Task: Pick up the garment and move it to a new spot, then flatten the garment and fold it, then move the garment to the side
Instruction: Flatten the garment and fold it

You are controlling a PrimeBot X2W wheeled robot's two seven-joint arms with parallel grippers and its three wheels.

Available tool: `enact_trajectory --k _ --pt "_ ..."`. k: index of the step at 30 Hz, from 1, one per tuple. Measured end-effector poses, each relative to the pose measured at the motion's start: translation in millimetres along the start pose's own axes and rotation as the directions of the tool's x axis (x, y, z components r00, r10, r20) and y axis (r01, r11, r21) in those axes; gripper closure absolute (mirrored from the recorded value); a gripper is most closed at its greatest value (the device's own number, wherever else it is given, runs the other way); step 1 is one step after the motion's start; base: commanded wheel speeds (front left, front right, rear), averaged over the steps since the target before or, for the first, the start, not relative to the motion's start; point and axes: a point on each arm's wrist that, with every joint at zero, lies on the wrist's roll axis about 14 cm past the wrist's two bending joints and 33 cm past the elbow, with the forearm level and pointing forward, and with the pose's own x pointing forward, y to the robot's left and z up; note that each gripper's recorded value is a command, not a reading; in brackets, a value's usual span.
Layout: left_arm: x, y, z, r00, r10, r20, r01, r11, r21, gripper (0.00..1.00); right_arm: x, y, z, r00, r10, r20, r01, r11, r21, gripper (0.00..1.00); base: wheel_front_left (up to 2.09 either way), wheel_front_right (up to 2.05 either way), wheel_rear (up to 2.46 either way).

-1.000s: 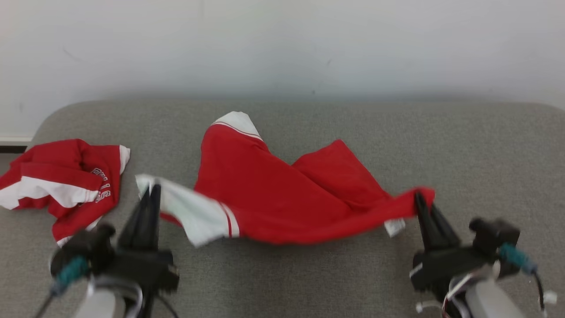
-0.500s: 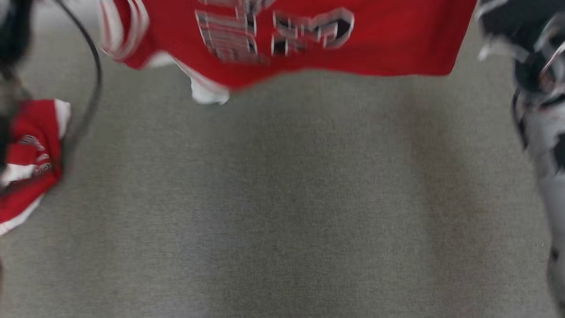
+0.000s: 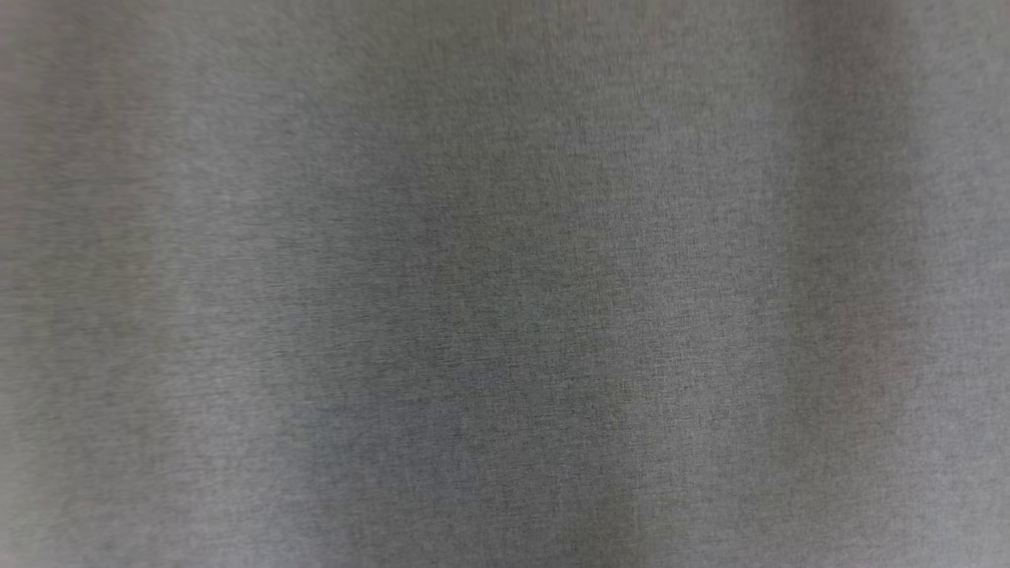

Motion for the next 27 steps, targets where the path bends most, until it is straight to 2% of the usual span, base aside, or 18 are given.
enact_trajectory --k 9,17,27 --pt "19.3 -4.3 -31.3 1.000 0.002 -0.016 -0.002 1.000 -0.019 1.00 15.2 -14.3 -12.7 0.999 -0.032 -0.022 0.030 0.997 -0.076 1.00 0.00 0.00 0.00" --pt "24.2 -14.7 -46.8 0.999 -0.021 -0.027 0.020 0.999 -0.025 1.00 22.1 -16.3 -27.1 0.998 -0.037 -0.046 0.032 0.995 -0.098 1.00 0.00 0.00 0.00" --pt "21.8 -7.9 -55.6 1.000 -0.011 -0.026 0.010 1.000 -0.024 1.00 25.6 -16.0 -43.3 0.997 -0.033 -0.069 0.024 0.992 -0.125 1.00 0.00 0.00 0.00"
